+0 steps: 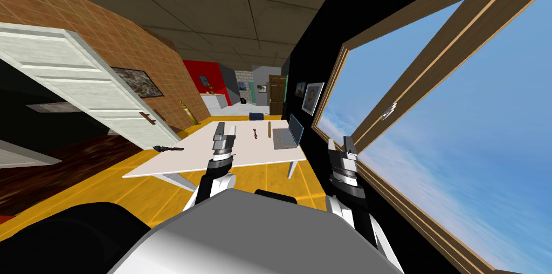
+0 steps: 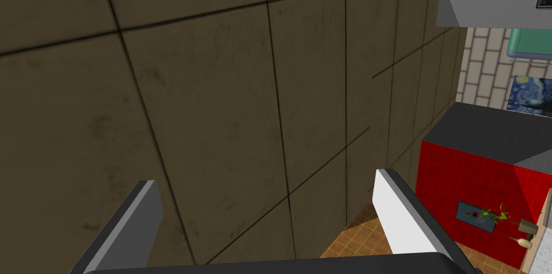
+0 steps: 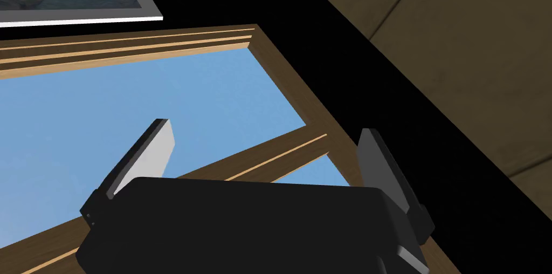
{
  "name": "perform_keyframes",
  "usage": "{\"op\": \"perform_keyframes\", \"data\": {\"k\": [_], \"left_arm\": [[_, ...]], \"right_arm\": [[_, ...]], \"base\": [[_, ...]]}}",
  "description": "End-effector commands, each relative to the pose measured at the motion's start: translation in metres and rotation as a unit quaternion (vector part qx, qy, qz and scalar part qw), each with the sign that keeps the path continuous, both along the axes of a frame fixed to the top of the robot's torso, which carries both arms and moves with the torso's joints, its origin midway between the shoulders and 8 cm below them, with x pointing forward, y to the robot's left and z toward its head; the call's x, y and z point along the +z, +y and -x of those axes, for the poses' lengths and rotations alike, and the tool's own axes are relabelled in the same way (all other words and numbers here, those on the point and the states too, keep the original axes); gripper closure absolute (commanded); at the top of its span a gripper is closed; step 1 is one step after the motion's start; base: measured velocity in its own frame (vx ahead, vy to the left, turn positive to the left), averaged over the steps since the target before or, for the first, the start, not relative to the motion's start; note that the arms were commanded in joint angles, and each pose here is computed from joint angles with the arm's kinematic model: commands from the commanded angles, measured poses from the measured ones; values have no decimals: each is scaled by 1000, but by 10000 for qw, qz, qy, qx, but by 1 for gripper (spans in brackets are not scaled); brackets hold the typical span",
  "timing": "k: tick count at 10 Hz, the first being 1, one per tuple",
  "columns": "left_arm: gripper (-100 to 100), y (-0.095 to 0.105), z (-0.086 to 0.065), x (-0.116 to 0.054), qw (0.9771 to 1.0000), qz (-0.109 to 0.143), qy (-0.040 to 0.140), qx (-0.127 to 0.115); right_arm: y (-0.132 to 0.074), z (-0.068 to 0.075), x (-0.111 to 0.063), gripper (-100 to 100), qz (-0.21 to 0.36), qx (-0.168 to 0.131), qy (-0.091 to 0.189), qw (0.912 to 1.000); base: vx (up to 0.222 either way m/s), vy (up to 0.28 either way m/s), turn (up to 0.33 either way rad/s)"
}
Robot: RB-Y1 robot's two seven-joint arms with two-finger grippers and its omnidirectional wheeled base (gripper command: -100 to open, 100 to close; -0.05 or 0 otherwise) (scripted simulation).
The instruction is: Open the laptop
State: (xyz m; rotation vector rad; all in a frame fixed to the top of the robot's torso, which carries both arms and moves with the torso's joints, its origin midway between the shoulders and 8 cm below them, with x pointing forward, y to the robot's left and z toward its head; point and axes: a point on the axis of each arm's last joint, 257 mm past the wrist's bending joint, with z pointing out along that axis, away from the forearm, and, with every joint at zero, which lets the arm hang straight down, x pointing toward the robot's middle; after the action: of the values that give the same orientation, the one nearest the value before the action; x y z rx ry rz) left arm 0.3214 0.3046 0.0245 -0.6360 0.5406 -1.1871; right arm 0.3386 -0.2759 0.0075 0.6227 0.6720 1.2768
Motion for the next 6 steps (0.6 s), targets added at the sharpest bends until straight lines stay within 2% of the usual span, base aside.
{"op": "perform_keyframes", "data": {"k": [1,6], "left_arm": [[0,0,0,0,10000,0,0,0],[0,0,0,0,10000,0,-2,0]], "right_arm": [[0,0,0,0,0,0,0,10000],[0,0,0,0,0,0,-2,10000]], "base": [[0,0,0],[0,0,0]]}}
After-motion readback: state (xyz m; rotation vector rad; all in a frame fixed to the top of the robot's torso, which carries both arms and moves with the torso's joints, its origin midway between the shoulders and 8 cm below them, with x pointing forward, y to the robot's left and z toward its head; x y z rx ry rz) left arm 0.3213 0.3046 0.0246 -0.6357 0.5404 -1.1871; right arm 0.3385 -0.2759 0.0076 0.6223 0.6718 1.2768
